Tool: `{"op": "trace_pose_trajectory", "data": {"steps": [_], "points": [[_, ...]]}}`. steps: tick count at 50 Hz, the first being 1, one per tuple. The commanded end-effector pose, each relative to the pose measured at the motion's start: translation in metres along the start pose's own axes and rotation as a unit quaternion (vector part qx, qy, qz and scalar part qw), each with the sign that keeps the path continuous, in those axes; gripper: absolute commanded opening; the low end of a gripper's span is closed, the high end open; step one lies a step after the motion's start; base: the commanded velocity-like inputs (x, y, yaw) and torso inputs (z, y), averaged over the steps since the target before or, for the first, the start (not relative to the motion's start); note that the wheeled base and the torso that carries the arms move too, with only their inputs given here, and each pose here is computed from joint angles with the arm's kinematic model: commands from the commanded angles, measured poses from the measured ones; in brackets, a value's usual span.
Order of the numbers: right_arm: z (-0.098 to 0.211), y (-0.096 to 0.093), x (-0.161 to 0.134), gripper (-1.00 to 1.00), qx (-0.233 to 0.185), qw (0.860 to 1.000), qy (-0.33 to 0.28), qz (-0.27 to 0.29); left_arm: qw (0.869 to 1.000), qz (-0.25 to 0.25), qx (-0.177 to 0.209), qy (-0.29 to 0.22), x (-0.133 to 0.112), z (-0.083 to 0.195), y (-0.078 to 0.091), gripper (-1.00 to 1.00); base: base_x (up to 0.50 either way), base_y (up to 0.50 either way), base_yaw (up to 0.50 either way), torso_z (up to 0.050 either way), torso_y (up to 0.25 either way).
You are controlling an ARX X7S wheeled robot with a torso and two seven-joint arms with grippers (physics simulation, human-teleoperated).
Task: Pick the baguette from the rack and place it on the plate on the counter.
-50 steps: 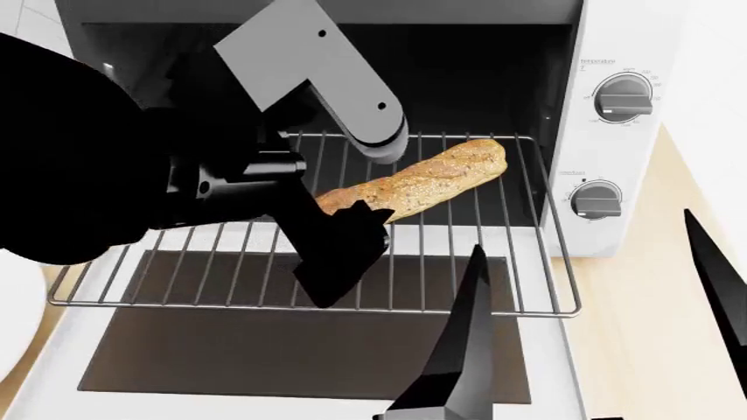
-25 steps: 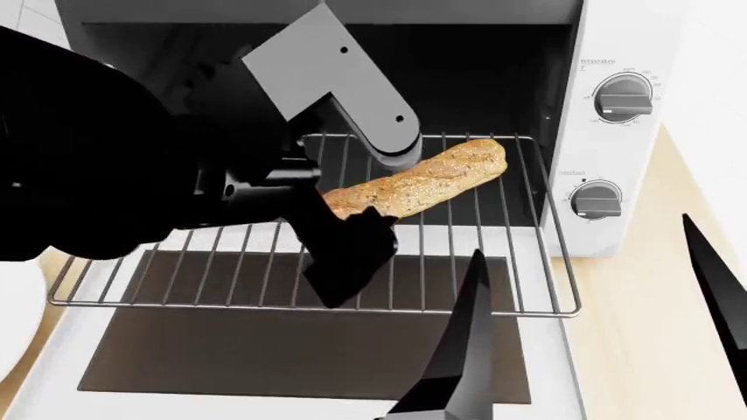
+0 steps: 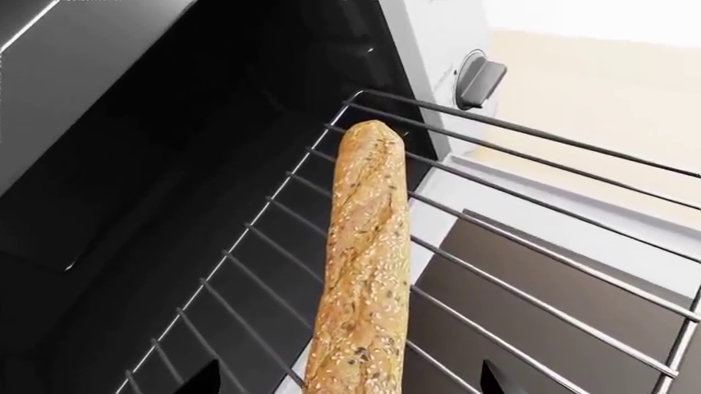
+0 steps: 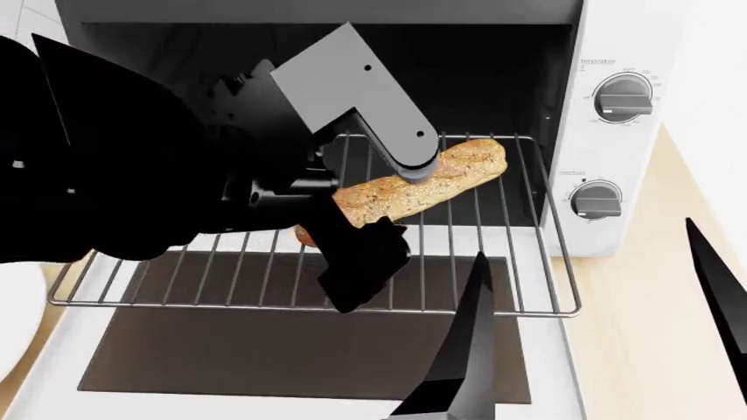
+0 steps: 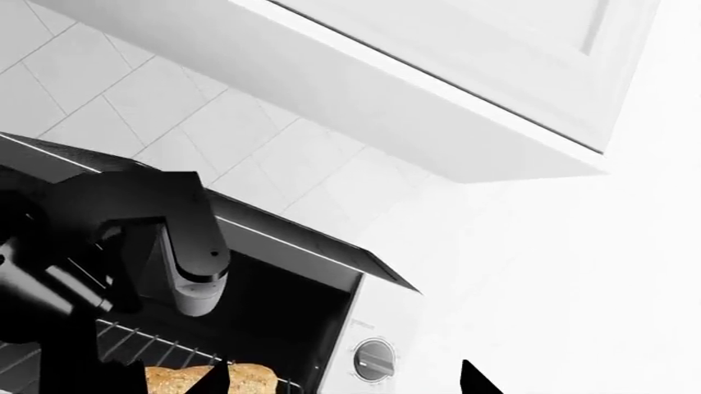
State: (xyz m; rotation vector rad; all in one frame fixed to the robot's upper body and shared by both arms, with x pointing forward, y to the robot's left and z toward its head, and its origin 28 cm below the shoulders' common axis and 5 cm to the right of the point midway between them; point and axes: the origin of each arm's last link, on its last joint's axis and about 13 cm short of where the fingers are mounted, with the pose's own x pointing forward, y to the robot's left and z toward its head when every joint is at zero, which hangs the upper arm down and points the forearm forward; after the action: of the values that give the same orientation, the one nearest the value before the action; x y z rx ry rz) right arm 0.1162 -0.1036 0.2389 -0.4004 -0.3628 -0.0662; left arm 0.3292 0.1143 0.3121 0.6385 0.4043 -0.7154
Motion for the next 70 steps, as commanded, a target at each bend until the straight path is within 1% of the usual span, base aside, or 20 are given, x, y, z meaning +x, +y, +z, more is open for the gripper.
{"op": "trace_pose_trajectory", "data": {"steps": [1,13,26,42,43,48,59,64,67,70], "points": [[0.0,0.0,0.0,1.0,0.0,1.0,0.0,-0.001,1.0,-0.001,0.001,0.007,0.007,-0.001,0.0,1.0,0.0,0.0,0.0,0.0,0.0],[0.0,0.0,0.0,1.0,-0.001,1.0,0.0,-0.002,1.0,0.001,0.002,0.015,0.014,-0.001,0.002,1.0,0.0,0.0,0.0,0.0,0.0],[0.0,0.001,-0.001,1.0,-0.001,1.0,0.002,-0.003,1.0,0.0,0.004,0.027,0.022,-0.007,0.001,1.0,0.0,0.0,0.0,0.0,0.0],[-0.001,0.001,-0.002,1.0,-0.001,1.0,0.003,-0.001,1.0,-0.004,0.006,0.028,0.024,-0.009,0.0,1.0,0.0,0.0,0.0,0.0,0.0],[-0.001,0.001,-0.002,1.0,-0.001,1.0,0.003,-0.002,1.0,-0.001,0.006,0.027,0.024,-0.009,0.0,-1.0,0.0,0.0,0.0,0.0,0.0],[-0.001,0.001,-0.002,1.0,-0.001,1.0,0.004,-0.002,1.0,0.011,0.003,0.013,0.019,-0.006,0.003,-1.0,0.0,0.0,0.0,0.0,0.0],[0.0,0.0,-0.001,1.0,-0.002,1.0,0.0,-0.001,1.0,0.018,0.01,0.003,0.01,-0.004,0.002,-1.0,0.0,0.0,0.0,0.0,0.0],[0.0,0.0,0.0,1.0,-0.002,1.0,0.0,0.0,0.999,0.02,0.027,-0.014,-0.009,0.0,-0.003,-1.0,0.0,0.0,0.0,0.0,0.0],[0.0,0.0,0.0,1.0,-0.001,1.0,0.0,0.001,0.999,0.024,0.034,-0.027,-0.026,0.0,-0.006,-1.0,0.0,0.0,0.0,0.0,0.0],[0.0,-0.001,0.001,1.0,0.0,1.0,-0.001,0.001,0.998,0.026,0.042,-0.043,-0.044,-0.002,-0.013,-1.0,0.0,0.0,0.0,0.0,0.0]]}}
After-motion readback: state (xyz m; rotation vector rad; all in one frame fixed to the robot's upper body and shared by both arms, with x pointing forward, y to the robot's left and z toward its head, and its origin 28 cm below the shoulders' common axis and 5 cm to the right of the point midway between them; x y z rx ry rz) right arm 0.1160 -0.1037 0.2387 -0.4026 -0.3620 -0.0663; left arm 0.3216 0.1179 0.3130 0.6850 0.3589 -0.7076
